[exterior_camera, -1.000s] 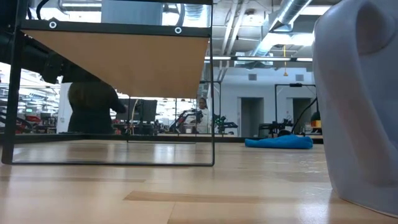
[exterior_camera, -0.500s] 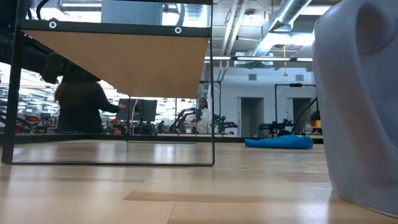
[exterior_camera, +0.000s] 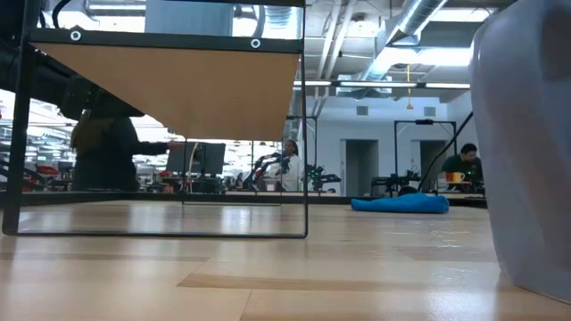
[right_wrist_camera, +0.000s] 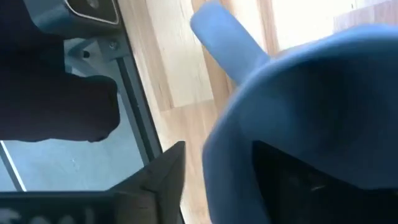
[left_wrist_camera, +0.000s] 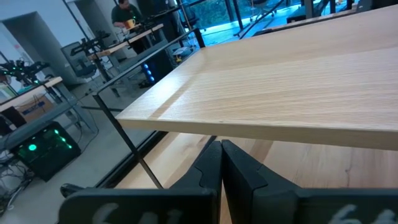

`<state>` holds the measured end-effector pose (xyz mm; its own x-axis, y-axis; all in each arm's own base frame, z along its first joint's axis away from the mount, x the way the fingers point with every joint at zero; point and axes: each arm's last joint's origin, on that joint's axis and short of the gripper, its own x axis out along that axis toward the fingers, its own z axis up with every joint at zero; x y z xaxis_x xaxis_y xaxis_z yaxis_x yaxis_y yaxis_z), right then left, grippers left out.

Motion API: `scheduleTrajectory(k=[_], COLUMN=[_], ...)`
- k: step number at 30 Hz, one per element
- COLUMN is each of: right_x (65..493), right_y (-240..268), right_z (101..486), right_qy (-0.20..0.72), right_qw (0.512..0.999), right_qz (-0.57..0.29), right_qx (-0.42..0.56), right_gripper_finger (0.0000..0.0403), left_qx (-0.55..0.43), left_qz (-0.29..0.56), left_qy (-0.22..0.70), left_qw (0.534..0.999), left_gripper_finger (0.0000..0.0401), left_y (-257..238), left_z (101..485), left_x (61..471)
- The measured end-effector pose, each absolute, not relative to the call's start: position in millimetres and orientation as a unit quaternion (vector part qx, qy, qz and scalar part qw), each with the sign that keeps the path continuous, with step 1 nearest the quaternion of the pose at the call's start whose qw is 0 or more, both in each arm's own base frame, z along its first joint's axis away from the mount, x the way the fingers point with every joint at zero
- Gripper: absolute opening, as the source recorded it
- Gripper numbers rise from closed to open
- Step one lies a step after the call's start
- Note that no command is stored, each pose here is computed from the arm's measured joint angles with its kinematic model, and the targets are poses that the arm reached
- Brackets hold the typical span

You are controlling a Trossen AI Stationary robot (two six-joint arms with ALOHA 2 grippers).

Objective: Stack small to large cups/mugs on shelf
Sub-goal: Put the blue mug on the shelf

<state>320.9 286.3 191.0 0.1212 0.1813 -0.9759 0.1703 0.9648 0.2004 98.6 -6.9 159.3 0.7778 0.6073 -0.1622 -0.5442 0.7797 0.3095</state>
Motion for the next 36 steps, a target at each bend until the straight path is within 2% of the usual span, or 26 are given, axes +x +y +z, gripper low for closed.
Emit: scheduleTrajectory(k=[4, 8, 9, 20, 28, 32, 36], right_x=[318.7, 319.1, 319.0, 323.3, 344.3, 343.6, 342.6], right_y=[282.6, 274.5, 271.6, 229.8, 188.3, 169.2, 167.0], right_z=[190.2, 192.3, 194.2, 189.5, 189.8, 193.6, 202.5], right_qy=[0.675, 0.684, 0.686, 0.746, 0.742, 0.761, 0.752], right_qw=[0.729, 0.723, 0.722, 0.665, 0.665, 0.636, 0.648], right_qz=[-0.003, -0.013, -0.012, -0.044, -0.08, -0.117, -0.111], right_qx=[0.117, 0.099, 0.092, -0.004, -0.037, -0.046, -0.049], right_gripper_finger=[0.0131, 0.0036, 0.0025, 0.0026, 0.0026, 0.0026, 0.0026], left_qx=[0.124, 0.124, 0.124, 0.125, 0.125, 0.125, 0.126], left_qz=[0.308, 0.308, 0.308, 0.309, 0.308, 0.308, 0.308], left_qy=[0.128, 0.128, 0.128, 0.129, 0.13, 0.13, 0.13], left_qw=[0.935, 0.935, 0.935, 0.934, 0.934, 0.934, 0.934], left_gripper_finger=[0.0, 0.0, 0.0, 0.0, 0.0, 0.0, 0.0], left_y=[-6.9, -6.9, -6.9, -6.8, -6.8, -6.9, -6.9], left_z=[159.3, 159.3, 159.3, 159.0, 158.9, 158.9, 158.8], left_x=[98.5, 98.5, 98.5, 98.4, 98.4, 98.4, 98.4])
